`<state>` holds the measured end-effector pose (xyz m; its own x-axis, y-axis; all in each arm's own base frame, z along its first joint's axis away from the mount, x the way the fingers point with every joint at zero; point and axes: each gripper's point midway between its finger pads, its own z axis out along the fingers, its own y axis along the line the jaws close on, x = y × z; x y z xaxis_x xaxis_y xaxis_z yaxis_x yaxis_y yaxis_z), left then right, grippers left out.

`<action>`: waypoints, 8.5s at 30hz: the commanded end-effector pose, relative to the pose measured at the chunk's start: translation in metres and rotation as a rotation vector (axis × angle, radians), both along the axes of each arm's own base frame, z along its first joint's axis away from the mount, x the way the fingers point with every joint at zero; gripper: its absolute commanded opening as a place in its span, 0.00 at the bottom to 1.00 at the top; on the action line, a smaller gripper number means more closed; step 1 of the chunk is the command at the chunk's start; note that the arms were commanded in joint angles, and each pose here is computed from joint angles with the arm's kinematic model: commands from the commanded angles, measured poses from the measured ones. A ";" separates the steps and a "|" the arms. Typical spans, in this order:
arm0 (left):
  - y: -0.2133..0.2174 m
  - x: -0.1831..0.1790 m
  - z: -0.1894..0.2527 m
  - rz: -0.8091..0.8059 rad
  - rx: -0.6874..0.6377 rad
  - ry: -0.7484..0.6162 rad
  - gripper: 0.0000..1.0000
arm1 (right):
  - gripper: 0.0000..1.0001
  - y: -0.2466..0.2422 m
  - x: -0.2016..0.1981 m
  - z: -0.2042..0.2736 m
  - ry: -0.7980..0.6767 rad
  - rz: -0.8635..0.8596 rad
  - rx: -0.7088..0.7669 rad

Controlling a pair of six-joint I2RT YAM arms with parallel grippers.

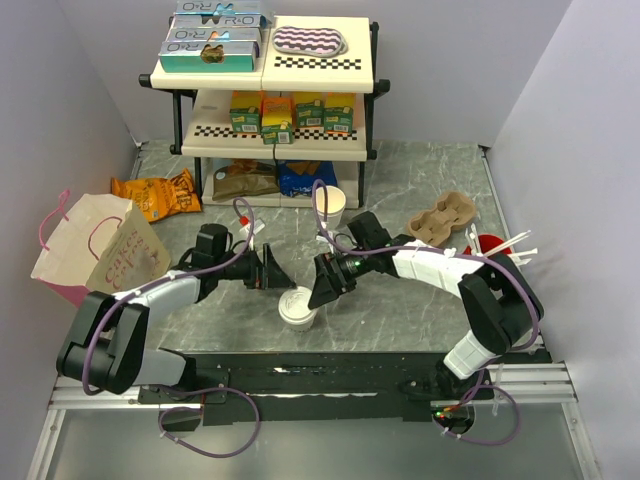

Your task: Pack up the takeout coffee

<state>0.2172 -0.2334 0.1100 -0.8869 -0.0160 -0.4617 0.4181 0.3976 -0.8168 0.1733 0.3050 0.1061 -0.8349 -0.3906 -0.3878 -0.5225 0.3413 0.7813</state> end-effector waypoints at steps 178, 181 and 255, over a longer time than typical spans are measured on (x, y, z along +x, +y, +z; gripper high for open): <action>0.160 0.210 0.022 0.359 0.418 -0.326 0.88 | 1.00 0.060 0.126 0.083 -0.718 -0.037 -0.092; 0.154 0.223 0.013 0.337 0.400 -0.324 0.83 | 1.00 0.056 0.122 0.078 -0.710 -0.028 -0.108; 0.158 0.191 0.077 0.156 1.501 -1.151 0.02 | 1.00 -0.004 0.115 0.058 -0.730 -0.127 -0.188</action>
<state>0.3900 -0.0760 0.1578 -0.2614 0.8441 -0.4682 0.4628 0.5353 0.7066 0.2837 0.3060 0.1462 -0.4777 -0.4507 -0.7541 -0.8283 0.5171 0.2157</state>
